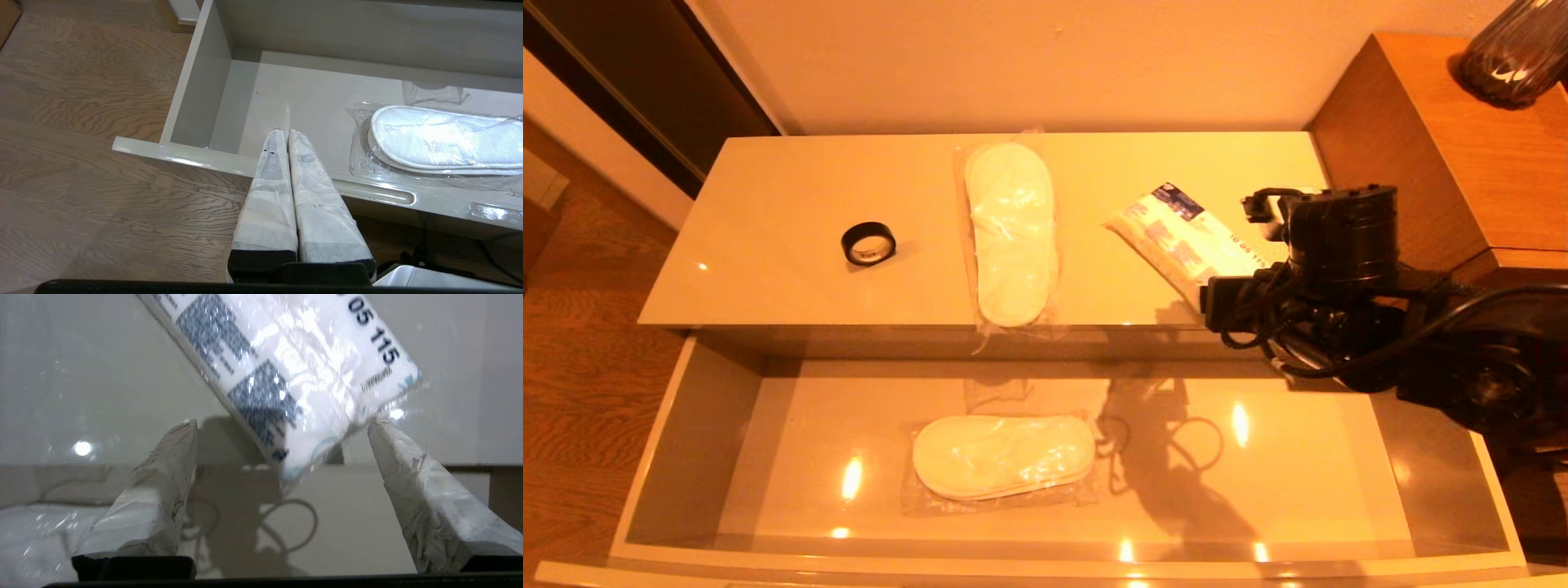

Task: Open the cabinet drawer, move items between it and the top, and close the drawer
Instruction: Pick up the tissue on the table

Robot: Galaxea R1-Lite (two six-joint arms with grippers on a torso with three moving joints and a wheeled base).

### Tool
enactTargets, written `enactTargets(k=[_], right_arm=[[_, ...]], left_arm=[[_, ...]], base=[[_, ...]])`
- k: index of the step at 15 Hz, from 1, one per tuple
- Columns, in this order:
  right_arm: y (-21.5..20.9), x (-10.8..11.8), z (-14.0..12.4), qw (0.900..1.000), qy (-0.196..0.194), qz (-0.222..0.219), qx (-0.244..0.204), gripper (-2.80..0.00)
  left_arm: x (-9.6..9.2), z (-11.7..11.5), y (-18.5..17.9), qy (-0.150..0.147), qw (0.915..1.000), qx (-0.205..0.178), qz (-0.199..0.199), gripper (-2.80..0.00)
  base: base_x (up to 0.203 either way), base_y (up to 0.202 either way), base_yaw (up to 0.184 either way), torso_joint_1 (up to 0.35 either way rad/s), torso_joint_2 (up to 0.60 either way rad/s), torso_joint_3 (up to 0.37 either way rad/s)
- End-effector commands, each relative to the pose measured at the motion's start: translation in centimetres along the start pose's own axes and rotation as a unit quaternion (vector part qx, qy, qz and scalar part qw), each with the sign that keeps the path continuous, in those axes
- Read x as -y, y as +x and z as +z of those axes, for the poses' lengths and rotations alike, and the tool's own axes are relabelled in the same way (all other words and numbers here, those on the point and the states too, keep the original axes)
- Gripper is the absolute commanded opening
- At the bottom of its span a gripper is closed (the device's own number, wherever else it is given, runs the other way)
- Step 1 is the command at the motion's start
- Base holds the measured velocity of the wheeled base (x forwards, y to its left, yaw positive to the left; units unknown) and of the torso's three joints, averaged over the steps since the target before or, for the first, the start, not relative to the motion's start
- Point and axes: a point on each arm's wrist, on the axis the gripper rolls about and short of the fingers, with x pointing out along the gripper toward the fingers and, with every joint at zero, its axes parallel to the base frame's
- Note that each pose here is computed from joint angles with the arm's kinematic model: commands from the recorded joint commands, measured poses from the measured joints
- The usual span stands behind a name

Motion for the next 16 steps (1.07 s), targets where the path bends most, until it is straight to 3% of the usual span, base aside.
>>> enactTargets(k=[1,5,10,11,16], right_arm=[[2.0,-1.0,-1.1,1.0,-0.012,-0.012,0.017,0.0],[4.6,-2.1,-1.7,0.995,-0.041,-0.054,0.078,0.0],[7.0,-1.7,-3.9,0.993,-0.048,-0.079,0.069,0.0],[7.2,-1.7,-4.3,0.993,-0.05,-0.086,0.065,-2.8],[6.6,-1.4,-3.1,0.991,-0.041,-0.106,0.077,-2.8]], left_arm=[[0.0,-0.1,-0.3,0.0,0.9998,0.019,0.0,-2.8],[0.0,-0.1,-0.3,0.0,0.9998,0.019,0.0,-2.8],[0.0,-0.1,-0.3,0.0,0.9998,0.019,0.001,-2.8],[0.0,-0.1,-0.3,0.0,0.9998,0.02,0.001,-2.8],[0.0,-0.1,-0.3,0.0,0.9998,0.019,0.0,-2.8]], base=[[0.0,0.0,0.0,0.0,0.0,0.0],[0.0,0.0,0.0,0.0,0.0,0.0],[0.0,0.0,0.0,0.0,0.0,0.0],[0.0,0.0,0.0,0.0,0.0,0.0],[0.0,0.0,0.0,0.0,0.0,0.0]])
